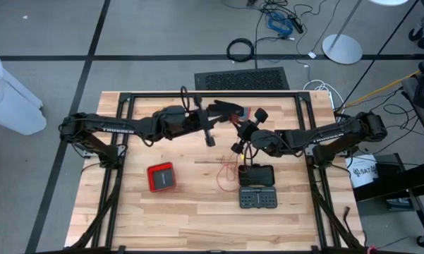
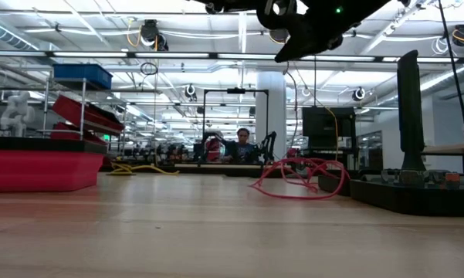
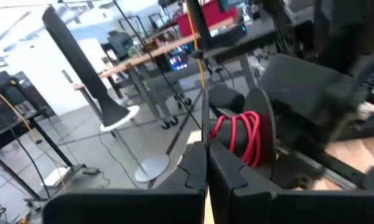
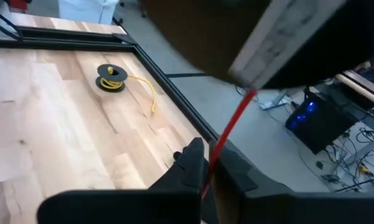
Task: Coil cords
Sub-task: Coil the red wire onto the spool
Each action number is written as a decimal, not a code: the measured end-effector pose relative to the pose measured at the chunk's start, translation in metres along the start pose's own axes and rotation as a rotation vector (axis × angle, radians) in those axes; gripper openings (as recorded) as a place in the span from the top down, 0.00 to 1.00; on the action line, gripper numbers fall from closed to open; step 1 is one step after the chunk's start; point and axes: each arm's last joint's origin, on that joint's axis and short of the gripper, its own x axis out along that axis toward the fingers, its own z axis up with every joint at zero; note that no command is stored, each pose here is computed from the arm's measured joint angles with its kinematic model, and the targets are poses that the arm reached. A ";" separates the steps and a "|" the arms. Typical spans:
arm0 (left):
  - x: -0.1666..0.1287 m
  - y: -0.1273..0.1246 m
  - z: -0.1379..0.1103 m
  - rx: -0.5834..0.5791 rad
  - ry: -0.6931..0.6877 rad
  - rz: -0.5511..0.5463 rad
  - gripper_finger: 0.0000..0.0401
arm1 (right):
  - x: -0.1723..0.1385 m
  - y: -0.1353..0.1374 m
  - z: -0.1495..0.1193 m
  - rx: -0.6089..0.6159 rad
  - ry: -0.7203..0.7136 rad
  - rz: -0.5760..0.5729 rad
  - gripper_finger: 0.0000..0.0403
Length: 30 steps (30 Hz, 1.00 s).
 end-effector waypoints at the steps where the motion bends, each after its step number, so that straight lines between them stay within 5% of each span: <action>1: 0.000 0.002 0.000 -0.007 -0.002 0.006 1.00 | -0.001 0.001 0.001 0.004 -0.006 0.005 0.96; 9: 0.010 0.014 -0.013 -0.064 0.012 0.042 1.00 | -0.005 0.010 0.000 -0.011 -0.014 0.033 0.96; 30: 0.014 0.029 -0.032 -0.052 0.087 -0.069 1.00 | -0.024 0.025 -0.012 -0.076 0.044 0.065 0.96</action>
